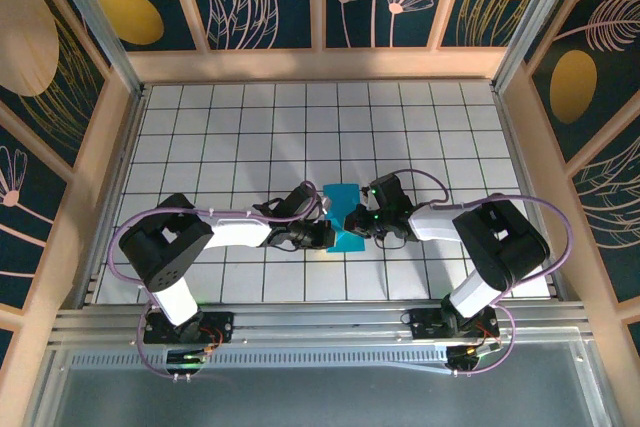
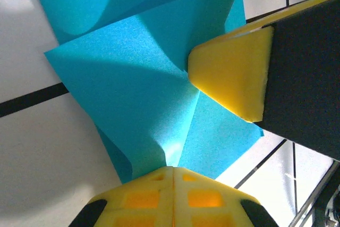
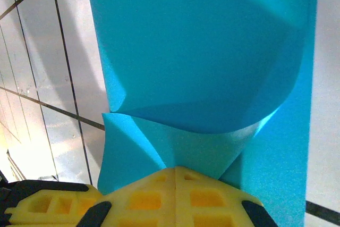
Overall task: Fold a paper plane with a square sheet of paper (fold left side to right side)
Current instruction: Fold the triangle a second time at the center of the table.
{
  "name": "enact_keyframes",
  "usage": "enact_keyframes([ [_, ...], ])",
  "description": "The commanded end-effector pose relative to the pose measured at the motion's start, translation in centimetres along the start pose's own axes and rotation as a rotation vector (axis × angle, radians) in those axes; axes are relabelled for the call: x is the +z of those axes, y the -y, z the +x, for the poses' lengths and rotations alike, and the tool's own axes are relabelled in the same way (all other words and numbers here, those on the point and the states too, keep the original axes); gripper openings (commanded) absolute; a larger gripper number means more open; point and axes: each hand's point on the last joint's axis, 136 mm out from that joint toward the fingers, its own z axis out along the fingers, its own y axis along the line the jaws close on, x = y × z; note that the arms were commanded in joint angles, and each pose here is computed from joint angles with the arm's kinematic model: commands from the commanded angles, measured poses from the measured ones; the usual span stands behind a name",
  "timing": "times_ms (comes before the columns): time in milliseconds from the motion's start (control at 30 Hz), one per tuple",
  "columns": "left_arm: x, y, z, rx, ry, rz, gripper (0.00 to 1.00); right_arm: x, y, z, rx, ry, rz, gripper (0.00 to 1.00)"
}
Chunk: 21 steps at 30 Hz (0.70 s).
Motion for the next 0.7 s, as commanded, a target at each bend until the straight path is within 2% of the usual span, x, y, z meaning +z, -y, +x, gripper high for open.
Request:
enact_keyframes([
  [0, 0.5, -1.6, 1.2, -0.003, -0.037, -0.050, 0.08, 0.5, 1.5, 1.2, 0.007, -0.041, 0.076, 0.00],
  [400, 0.8, -2.1, 1.8, -0.004, -0.056, -0.052, 0.07, 0.4, 0.3, 0.5, -0.016, -0.037, 0.055, 0.00],
  [667, 1.0, -4.0, 2.5, -0.016, -0.063, -0.124, 0.01, -1.9, -3.3, -2.0, -0.106, 0.063, -0.002, 0.00],
])
